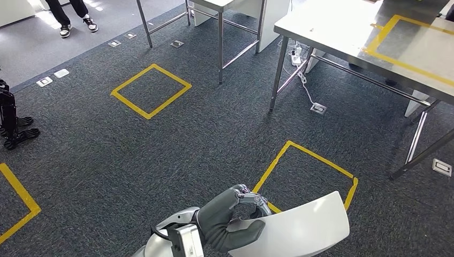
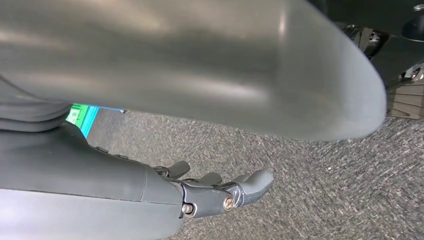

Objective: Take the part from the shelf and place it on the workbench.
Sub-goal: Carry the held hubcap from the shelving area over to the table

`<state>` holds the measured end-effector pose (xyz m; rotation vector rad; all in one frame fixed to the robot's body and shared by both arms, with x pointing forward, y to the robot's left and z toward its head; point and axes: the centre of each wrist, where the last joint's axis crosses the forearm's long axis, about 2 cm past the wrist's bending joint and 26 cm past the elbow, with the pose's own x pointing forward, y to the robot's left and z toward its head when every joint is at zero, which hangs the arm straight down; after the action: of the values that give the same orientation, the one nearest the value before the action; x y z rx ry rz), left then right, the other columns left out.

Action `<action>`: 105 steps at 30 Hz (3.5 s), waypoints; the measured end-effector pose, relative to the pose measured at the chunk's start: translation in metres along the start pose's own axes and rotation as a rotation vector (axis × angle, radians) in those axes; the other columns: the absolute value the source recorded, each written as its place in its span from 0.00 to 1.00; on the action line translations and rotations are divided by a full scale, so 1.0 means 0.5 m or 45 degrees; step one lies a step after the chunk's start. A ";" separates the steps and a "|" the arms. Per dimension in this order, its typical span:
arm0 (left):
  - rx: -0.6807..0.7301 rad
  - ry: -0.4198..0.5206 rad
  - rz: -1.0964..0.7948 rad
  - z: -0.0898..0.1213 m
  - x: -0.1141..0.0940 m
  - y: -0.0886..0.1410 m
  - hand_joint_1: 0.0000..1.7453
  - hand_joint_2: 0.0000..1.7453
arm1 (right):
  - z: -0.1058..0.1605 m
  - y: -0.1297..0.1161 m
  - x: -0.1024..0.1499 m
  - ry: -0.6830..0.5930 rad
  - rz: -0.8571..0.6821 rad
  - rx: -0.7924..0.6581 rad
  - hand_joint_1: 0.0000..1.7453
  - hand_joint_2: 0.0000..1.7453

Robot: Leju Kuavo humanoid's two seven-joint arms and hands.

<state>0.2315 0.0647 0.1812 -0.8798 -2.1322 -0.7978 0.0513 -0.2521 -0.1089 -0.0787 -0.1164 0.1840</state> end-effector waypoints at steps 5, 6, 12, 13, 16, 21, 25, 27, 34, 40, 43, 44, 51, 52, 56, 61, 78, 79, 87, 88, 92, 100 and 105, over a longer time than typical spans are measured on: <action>-0.007 -0.020 0.004 -0.005 0.008 0.000 1.00 1.00 | 0.000 0.000 0.002 -0.003 -0.010 0.000 0.00 0.00; -0.007 -0.020 0.004 -0.005 0.009 0.000 1.00 1.00 | 0.000 0.000 0.002 -0.005 -0.015 0.001 0.00 0.00; -0.007 -0.015 -0.001 -0.007 0.004 -0.001 1.00 1.00 | 0.000 0.000 0.003 -0.022 -0.049 0.002 0.00 0.00; -0.006 -0.016 -0.002 -0.008 0.004 -0.002 1.00 1.00 | 0.000 -0.001 0.003 -0.024 -0.048 0.002 0.00 0.00; 0.000 -0.012 0.000 -0.006 0.001 -0.003 1.00 1.00 | 0.000 -0.003 0.004 -0.027 -0.042 -0.001 0.00 0.00; -0.006 0.009 0.018 0.001 -0.006 -0.010 1.00 1.00 | -0.001 -0.006 0.000 -0.019 -0.049 -0.004 0.00 0.00; -0.025 0.004 0.043 0.000 -0.007 -0.013 1.00 1.00 | -0.001 -0.005 0.004 -0.024 -0.068 -0.002 0.00 0.00; -0.027 0.001 0.046 0.000 -0.007 -0.012 1.00 1.00 | 0.000 -0.004 0.004 -0.024 -0.074 -0.002 0.00 0.00; -0.033 0.011 0.050 0.003 -0.010 -0.013 1.00 1.00 | -0.001 -0.005 0.002 -0.026 -0.081 -0.002 0.00 0.00; -0.035 0.015 0.050 0.004 -0.011 -0.013 1.00 1.00 | 0.000 -0.003 0.003 -0.026 -0.076 -0.003 0.00 0.00; -0.035 0.013 0.050 0.003 -0.011 -0.013 1.00 1.00 | 0.000 -0.002 0.001 -0.020 -0.074 -0.001 0.00 0.00; -0.035 0.011 0.051 0.001 -0.010 -0.013 1.00 1.00 | 0.000 -0.002 0.000 -0.018 -0.074 0.001 0.00 0.00; -0.035 0.019 0.057 0.003 -0.014 -0.016 1.00 1.00 | 0.000 -0.003 0.000 -0.015 -0.074 0.000 0.00 0.00; -0.035 0.019 0.057 0.002 -0.013 -0.016 1.00 1.00 | -0.001 -0.004 -0.001 -0.015 -0.074 -0.002 0.00 0.00; -0.038 0.013 0.059 -0.001 -0.013 -0.015 1.00 1.00 | -0.001 -0.007 0.002 -0.021 -0.074 -0.005 0.00 0.00; -0.040 0.004 0.065 -0.005 -0.012 -0.014 1.00 1.00 | -0.001 -0.007 0.003 -0.022 -0.073 -0.005 0.00 0.00; -0.037 0.025 0.057 -0.008 -0.013 -0.015 1.00 1.00 | -0.001 -0.010 0.003 0.002 -0.051 -0.010 0.00 0.00; -0.037 0.024 0.057 -0.008 -0.013 -0.015 1.00 1.00 | -0.001 -0.010 0.003 0.003 -0.051 -0.010 0.00 0.00; -0.038 0.027 0.055 -0.010 -0.013 -0.013 1.00 1.00 | -0.001 -0.010 0.003 0.003 -0.042 -0.010 0.00 0.00; -0.039 0.028 0.054 -0.011 -0.013 -0.013 1.00 1.00 | -0.001 -0.010 0.003 0.004 -0.040 -0.010 0.00 0.00; -0.044 0.037 0.051 -0.016 -0.014 -0.012 1.00 1.00 | -0.001 -0.010 0.003 0.011 -0.039 -0.011 0.00 0.00; -0.050 0.055 0.057 -0.014 -0.021 -0.015 1.00 1.00 | -0.001 -0.010 0.003 0.001 -0.038 -0.011 0.00 0.00; -0.051 0.047 0.055 -0.017 -0.021 -0.016 1.00 1.00 | -0.001 -0.008 0.003 -0.005 -0.054 -0.008 0.00 0.00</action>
<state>0.2338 0.0502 0.1760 -0.9216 -2.0648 -0.8315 0.0534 -0.2559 -0.1090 -0.0819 -0.1225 0.1414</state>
